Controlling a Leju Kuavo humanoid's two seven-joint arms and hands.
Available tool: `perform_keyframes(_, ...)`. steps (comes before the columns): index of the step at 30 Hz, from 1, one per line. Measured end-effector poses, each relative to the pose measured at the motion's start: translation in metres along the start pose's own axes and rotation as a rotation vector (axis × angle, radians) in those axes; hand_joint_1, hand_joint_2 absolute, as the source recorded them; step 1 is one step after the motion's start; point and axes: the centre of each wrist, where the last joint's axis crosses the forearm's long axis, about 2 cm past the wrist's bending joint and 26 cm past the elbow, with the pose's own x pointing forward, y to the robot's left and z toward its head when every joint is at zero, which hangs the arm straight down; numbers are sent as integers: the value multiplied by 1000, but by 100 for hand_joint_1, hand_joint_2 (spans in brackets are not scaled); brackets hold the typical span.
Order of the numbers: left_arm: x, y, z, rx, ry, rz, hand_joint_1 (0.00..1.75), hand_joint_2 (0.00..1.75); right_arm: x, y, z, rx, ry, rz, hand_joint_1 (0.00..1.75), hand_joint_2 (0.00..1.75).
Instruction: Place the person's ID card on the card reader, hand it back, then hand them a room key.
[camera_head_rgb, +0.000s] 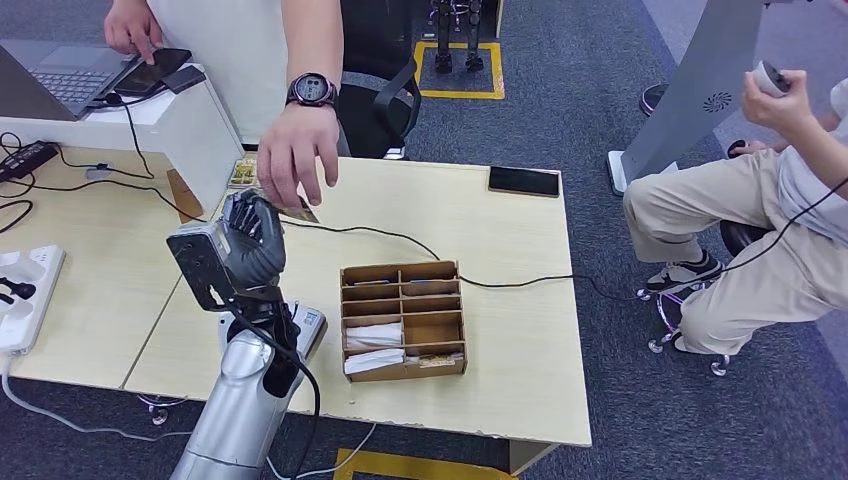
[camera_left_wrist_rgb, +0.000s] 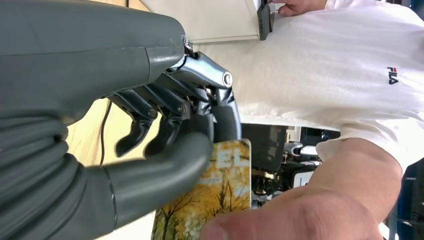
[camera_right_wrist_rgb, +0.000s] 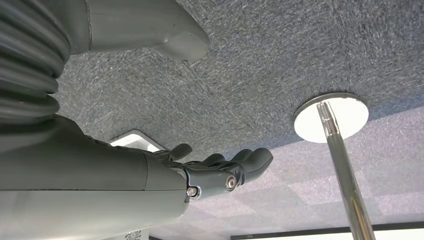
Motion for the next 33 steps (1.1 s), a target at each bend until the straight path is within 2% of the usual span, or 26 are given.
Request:
perform_keyframes(13, -1, 0, 0, 41, 3, 43, 0, 175, 0, 0, 0, 1, 11, -1, 0, 175)
perform_keyframes(19, 3, 0, 1, 31, -23, 60, 0, 175, 0, 0, 0, -1, 19, -5, 0, 175)
perform_keyframes(33, 18, -6, 37, -38, -130, 83, 0, 175, -2, 0, 1, -18, 49, -32, 0, 175)
